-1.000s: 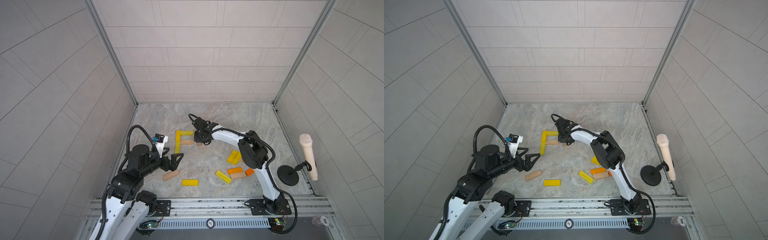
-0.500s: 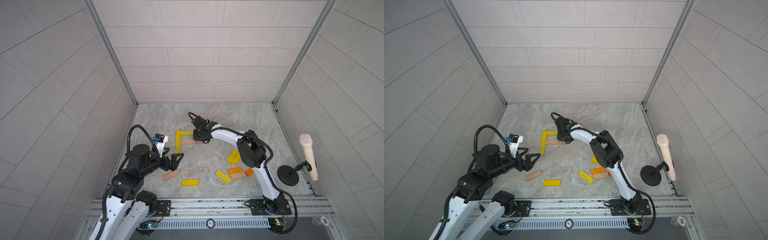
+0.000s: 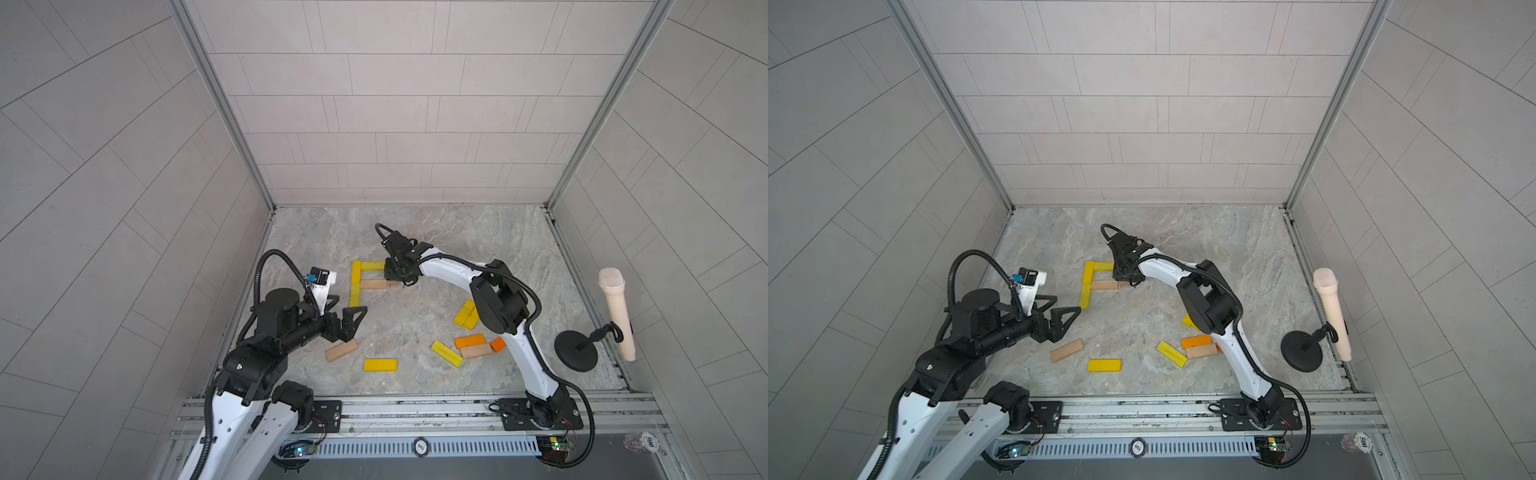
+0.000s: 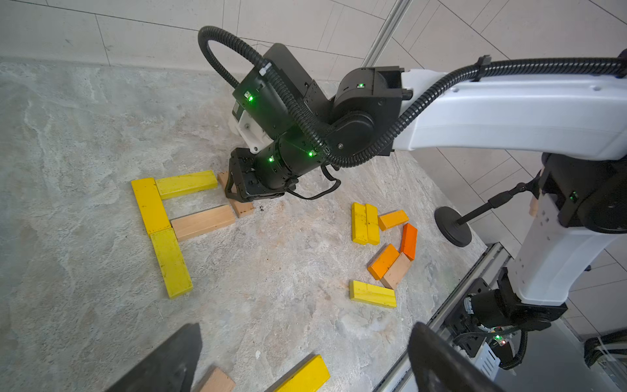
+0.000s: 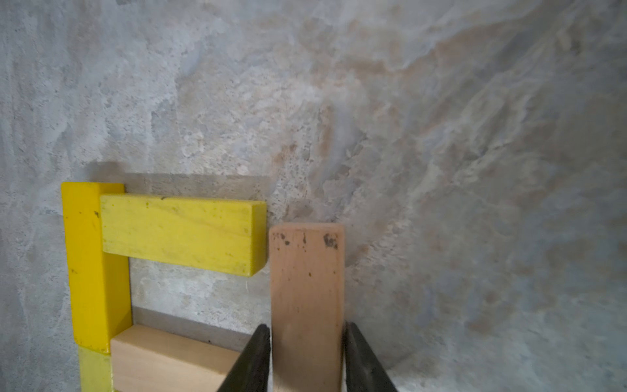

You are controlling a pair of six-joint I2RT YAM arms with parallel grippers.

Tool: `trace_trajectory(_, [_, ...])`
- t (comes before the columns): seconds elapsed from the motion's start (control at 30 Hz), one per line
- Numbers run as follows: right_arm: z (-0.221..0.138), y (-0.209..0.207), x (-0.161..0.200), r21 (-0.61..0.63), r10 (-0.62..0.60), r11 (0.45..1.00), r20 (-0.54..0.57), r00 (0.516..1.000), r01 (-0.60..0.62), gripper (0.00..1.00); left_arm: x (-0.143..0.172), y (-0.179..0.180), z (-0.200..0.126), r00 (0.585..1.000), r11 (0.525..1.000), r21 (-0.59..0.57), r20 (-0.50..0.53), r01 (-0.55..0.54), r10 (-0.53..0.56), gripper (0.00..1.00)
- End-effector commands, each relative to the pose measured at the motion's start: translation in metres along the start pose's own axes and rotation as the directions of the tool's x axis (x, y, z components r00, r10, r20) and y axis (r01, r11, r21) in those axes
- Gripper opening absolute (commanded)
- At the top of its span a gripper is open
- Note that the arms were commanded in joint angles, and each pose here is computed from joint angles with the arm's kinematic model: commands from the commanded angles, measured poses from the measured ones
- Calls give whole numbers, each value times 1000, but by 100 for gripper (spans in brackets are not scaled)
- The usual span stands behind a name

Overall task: Assemble the number 8 with building blocks
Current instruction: Assemble the building block at the center of the board.

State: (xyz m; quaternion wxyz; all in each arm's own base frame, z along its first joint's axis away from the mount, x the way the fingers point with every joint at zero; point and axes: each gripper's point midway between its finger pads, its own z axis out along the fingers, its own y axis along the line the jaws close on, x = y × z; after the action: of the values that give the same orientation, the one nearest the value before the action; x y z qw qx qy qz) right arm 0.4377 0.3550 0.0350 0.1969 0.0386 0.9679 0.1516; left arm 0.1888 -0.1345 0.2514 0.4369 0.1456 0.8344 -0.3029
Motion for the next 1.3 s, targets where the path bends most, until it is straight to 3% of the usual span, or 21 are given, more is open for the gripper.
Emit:
trace_trajectory(0.0, [16,-15,9,49,25,998,-30,999,-24,40,3,0,1,1000,1000,5,-4,-1,1,100])
trace_trajectory(1.27, [23,-17,2,39,95,995,-10,995,-94,35,2,-1,0,1000,1000,8,1,-5,5,100])
